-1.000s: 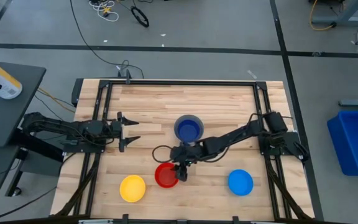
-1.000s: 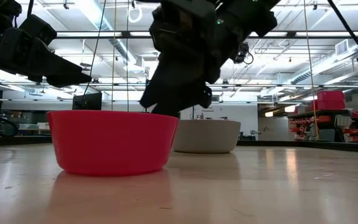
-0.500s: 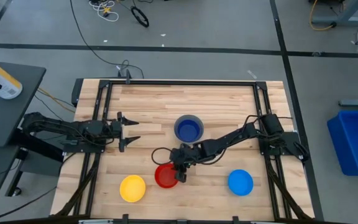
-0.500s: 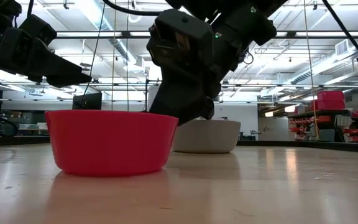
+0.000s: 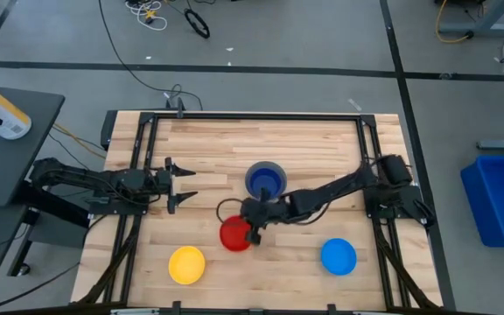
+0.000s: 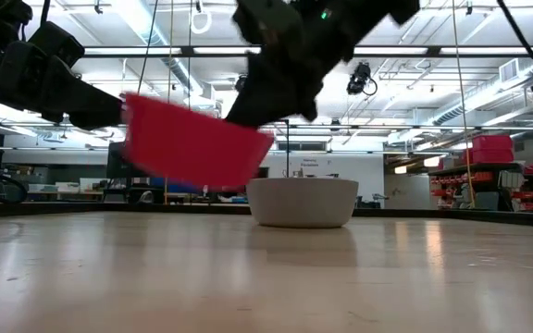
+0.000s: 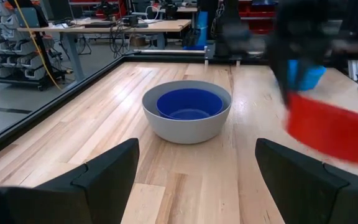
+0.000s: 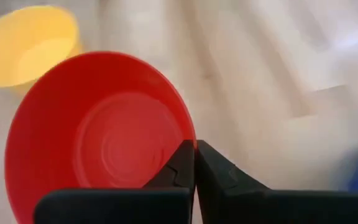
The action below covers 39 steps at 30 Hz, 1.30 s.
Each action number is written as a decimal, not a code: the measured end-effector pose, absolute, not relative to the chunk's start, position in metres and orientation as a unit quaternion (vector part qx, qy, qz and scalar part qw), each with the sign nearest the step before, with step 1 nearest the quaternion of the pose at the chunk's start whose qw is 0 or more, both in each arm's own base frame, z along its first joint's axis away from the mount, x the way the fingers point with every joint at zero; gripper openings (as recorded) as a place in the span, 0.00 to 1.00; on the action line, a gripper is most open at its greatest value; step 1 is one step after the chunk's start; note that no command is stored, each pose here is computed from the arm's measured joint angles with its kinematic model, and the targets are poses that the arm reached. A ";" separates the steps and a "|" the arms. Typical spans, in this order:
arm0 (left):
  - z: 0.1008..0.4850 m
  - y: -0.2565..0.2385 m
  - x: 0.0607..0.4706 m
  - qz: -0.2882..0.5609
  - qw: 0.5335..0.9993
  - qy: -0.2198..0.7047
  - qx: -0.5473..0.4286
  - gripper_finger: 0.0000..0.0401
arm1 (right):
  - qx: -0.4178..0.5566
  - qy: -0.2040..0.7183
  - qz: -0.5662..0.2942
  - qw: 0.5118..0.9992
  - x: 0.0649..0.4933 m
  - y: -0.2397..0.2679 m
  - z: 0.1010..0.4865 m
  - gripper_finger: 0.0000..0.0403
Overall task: Nest bowls inside each other
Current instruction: Stack the red bowl on top of the blue bowl
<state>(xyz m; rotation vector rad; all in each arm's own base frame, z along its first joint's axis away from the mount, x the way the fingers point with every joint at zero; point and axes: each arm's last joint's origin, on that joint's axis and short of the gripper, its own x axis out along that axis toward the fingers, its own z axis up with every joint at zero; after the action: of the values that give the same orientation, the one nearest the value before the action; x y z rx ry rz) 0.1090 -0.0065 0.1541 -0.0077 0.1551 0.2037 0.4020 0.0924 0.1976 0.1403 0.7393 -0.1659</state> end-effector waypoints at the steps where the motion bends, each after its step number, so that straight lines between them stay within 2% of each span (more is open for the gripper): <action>1: 0.154 -0.006 0.109 0.102 0.992 0.077 -0.004 0.83 | 0.057 0.358 -0.097 0.927 0.398 0.087 0.206 0.01; 6: 0.154 -0.006 0.109 0.102 0.992 0.077 -0.004 0.83 | 0.020 0.371 -0.184 0.910 0.373 0.048 0.245 0.00; 15: 0.154 -0.006 0.109 0.101 0.992 0.078 -0.004 0.83 | 0.019 0.437 -0.257 0.862 0.359 -0.033 0.241 0.00; 20: 0.154 -0.006 0.109 0.102 0.992 0.078 -0.004 0.83 | 0.061 0.466 -0.249 0.847 0.349 -0.060 0.227 0.00; 26: 0.154 -0.006 0.109 0.102 0.992 0.078 -0.003 0.83 | 0.107 0.500 -0.219 0.831 0.339 -0.059 0.208 0.00; 35: 0.154 -0.006 0.109 0.103 0.992 0.078 -0.003 0.83 | 0.159 0.486 -0.174 0.842 0.338 -0.058 0.192 0.00; 39: 0.154 -0.006 0.109 0.103 0.992 0.078 -0.003 0.83 | 0.167 0.490 -0.180 0.837 0.334 -0.061 0.186 0.02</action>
<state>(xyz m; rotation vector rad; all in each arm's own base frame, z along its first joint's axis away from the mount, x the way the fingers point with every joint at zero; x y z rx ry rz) 0.1090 -0.0064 0.1539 -0.0068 0.1561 0.2075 0.3345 -0.0613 0.1865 0.3542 1.0360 -0.3802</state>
